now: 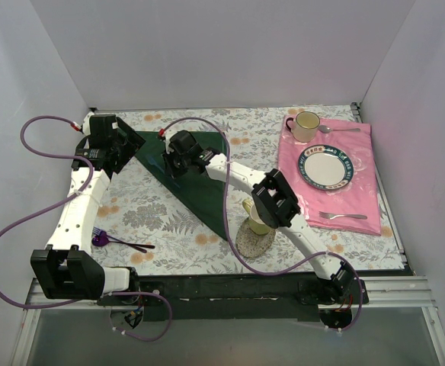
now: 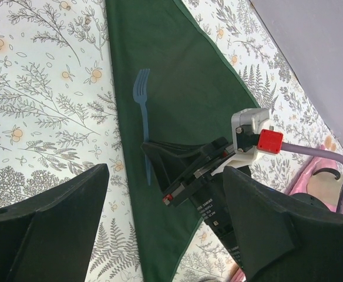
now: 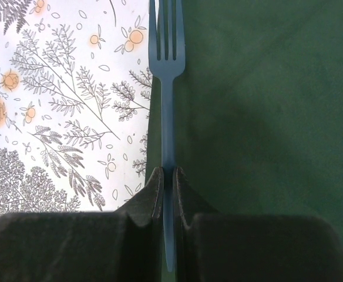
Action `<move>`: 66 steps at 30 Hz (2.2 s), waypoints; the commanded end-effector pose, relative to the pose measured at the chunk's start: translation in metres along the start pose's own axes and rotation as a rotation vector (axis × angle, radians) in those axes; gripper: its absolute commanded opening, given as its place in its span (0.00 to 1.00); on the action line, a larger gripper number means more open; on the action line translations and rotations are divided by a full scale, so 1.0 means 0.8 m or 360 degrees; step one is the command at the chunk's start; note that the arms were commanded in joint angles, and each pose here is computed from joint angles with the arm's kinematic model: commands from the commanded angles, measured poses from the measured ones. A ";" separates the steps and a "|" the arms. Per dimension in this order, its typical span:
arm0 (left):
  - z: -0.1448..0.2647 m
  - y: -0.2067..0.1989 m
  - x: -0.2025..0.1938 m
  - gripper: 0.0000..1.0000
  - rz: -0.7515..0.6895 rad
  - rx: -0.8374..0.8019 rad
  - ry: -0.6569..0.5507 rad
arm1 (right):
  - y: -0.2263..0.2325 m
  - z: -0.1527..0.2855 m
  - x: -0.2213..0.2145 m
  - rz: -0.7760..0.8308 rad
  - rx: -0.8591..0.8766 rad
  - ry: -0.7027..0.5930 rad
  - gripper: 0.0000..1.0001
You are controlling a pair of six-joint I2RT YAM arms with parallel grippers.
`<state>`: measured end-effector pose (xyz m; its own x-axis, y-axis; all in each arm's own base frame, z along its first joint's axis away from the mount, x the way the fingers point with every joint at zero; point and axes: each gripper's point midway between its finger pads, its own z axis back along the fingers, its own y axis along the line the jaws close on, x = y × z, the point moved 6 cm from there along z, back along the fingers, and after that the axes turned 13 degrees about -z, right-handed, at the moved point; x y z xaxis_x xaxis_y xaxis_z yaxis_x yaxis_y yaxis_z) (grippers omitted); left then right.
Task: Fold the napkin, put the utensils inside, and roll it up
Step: Place the utensil onto the napkin, then fold the napkin
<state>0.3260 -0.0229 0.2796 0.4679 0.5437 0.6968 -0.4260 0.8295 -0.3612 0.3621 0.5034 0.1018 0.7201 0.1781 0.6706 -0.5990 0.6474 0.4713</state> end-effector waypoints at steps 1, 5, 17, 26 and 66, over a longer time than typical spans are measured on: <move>0.007 -0.005 0.007 0.79 -0.0010 -0.0046 -0.0034 | -0.007 -0.008 0.015 -0.0026 0.0001 -0.0077 0.01; 0.006 -0.006 0.007 0.80 -0.0011 -0.0052 -0.0030 | -0.014 -0.016 0.006 -0.0034 -0.0007 -0.0056 0.01; 0.006 -0.010 0.002 0.85 -0.0027 -0.0111 -0.0005 | -0.018 -0.022 -0.002 -0.0047 -0.0005 -0.0023 0.07; 0.010 -0.025 0.001 0.98 -0.0009 -0.0330 0.0019 | -0.007 -0.013 0.002 -0.0027 0.0052 -0.0001 0.24; -0.415 0.149 0.054 0.64 0.0169 -0.0288 0.0227 | 0.002 0.348 0.045 0.0094 0.0134 -0.0340 0.55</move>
<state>0.5500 0.1453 0.0837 0.4960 0.6254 0.6024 -0.3425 0.7784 -0.5261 0.2867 0.3011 0.2728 0.6334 0.0701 0.7706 -0.6383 0.6103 0.4691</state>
